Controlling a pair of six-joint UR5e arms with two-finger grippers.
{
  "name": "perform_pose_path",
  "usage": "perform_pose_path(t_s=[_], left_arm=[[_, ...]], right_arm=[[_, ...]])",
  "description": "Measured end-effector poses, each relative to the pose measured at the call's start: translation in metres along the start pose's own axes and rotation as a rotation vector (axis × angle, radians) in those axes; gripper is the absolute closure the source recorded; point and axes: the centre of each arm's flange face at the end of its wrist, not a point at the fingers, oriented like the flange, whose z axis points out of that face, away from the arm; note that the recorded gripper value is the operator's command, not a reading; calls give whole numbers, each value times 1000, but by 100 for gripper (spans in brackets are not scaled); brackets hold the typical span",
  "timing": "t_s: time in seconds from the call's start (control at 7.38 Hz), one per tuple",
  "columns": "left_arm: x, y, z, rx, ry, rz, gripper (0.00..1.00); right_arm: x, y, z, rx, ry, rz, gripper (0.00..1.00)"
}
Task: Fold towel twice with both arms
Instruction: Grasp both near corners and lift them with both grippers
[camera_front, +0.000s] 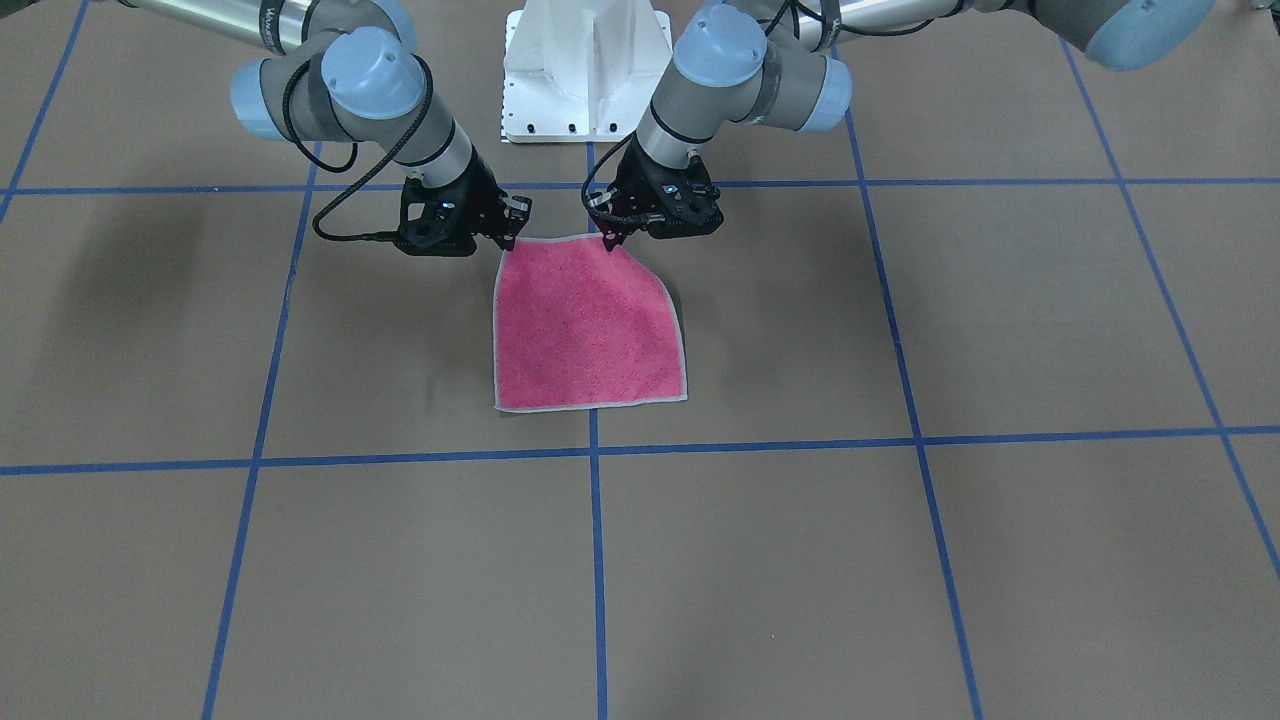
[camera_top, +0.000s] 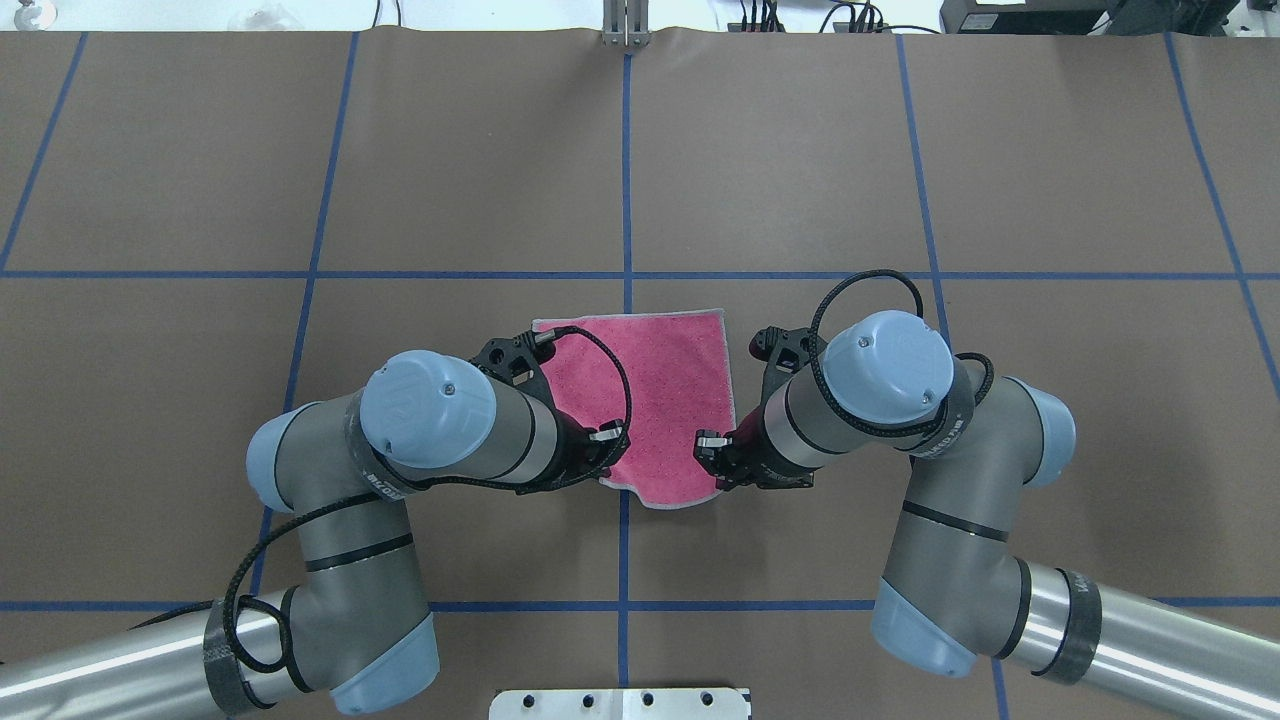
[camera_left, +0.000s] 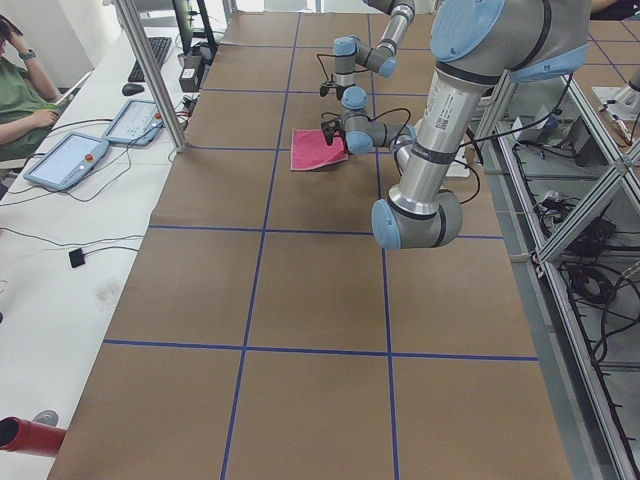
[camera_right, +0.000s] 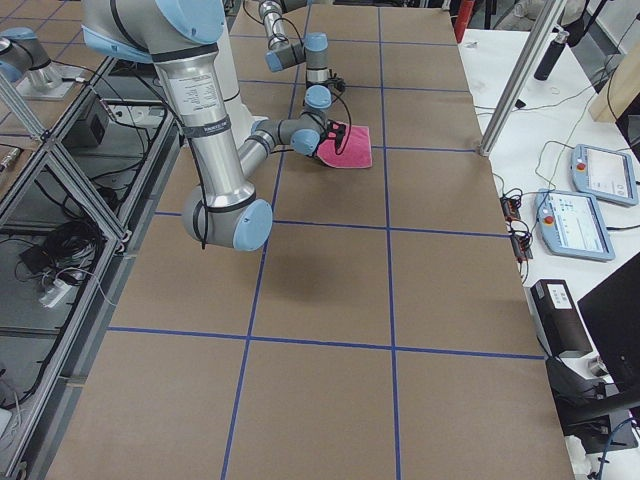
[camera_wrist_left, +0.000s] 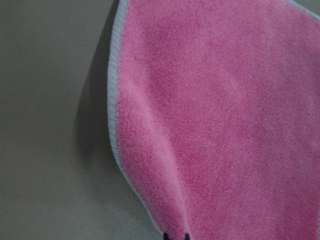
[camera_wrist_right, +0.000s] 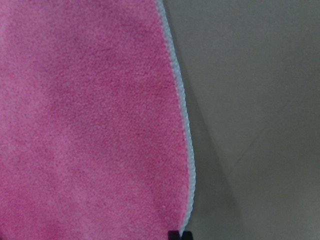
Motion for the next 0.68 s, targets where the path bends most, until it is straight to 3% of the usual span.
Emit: perform_pose_path(t_s=[0.41,0.68], left_arm=[[20,-34,-22,54,-2,-28,100],[19,-49,-24,78,-12,-38,100]], right_arm=[[6,-39,-30,26,-22,35,100],[-4,-56,-32,42,-26,45,100]])
